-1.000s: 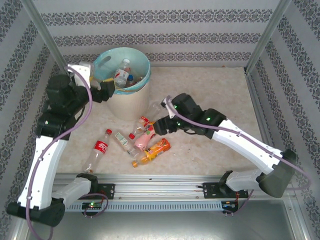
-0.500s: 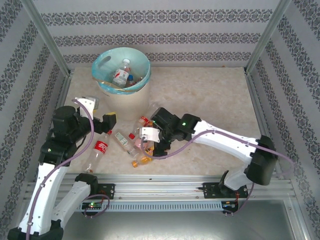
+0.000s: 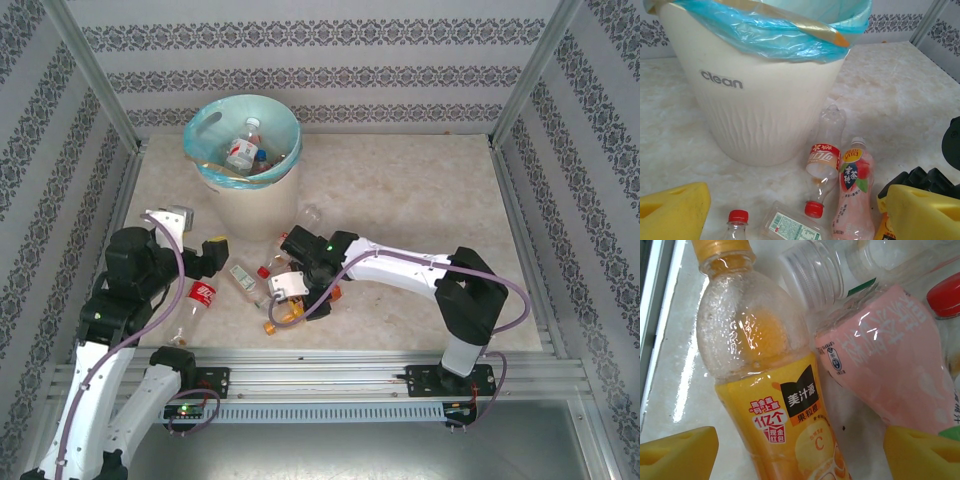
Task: Put the plastic bottles in the bin
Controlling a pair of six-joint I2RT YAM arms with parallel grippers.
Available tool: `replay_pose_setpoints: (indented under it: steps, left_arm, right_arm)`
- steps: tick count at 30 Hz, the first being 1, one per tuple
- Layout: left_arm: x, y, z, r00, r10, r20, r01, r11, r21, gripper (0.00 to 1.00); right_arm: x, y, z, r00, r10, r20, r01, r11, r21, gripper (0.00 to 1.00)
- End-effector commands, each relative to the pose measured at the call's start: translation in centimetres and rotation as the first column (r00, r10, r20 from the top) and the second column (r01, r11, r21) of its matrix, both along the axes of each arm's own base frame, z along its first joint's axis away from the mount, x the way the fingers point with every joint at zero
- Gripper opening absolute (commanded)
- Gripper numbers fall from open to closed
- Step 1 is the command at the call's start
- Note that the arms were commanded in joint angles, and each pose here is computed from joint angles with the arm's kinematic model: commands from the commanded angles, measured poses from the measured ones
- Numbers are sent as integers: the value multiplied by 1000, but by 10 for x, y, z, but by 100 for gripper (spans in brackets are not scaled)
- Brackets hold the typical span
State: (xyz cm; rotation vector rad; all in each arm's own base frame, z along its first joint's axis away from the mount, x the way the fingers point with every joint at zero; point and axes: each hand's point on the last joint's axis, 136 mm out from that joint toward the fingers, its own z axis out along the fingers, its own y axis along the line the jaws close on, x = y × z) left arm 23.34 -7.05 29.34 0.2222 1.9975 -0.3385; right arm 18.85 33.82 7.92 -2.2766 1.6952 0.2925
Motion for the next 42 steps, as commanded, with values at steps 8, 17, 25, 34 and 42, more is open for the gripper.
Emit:
replay_pose_setpoints:
  steps: [8,17,25,34,42]
  left_arm:
    - [3,8,-6,998,56,-10,-56,998,-14,92]
    - [7,8,-6,998,63,-6,-63,998,-13,92]
    - [7,9,-6,998,64,-6,-64,998,-9,92]
    - [10,7,10,998,59,36,-58,998,-19,93]
    - [14,-1,42,991,33,132,-21,996,-91,94]
  right_arm:
    - [-11,-10,-37,1000,31,-3,-31,998,-47,83]
    - [2,-15,-57,998,31,61,-25,995,-99,80]
    - [3,-21,-62,997,29,68,-21,993,-120,69]
    - [-5,-36,-39,997,6,81,2,994,-105,59]
    - [-13,-47,6,990,-90,104,93,995,-20,58]
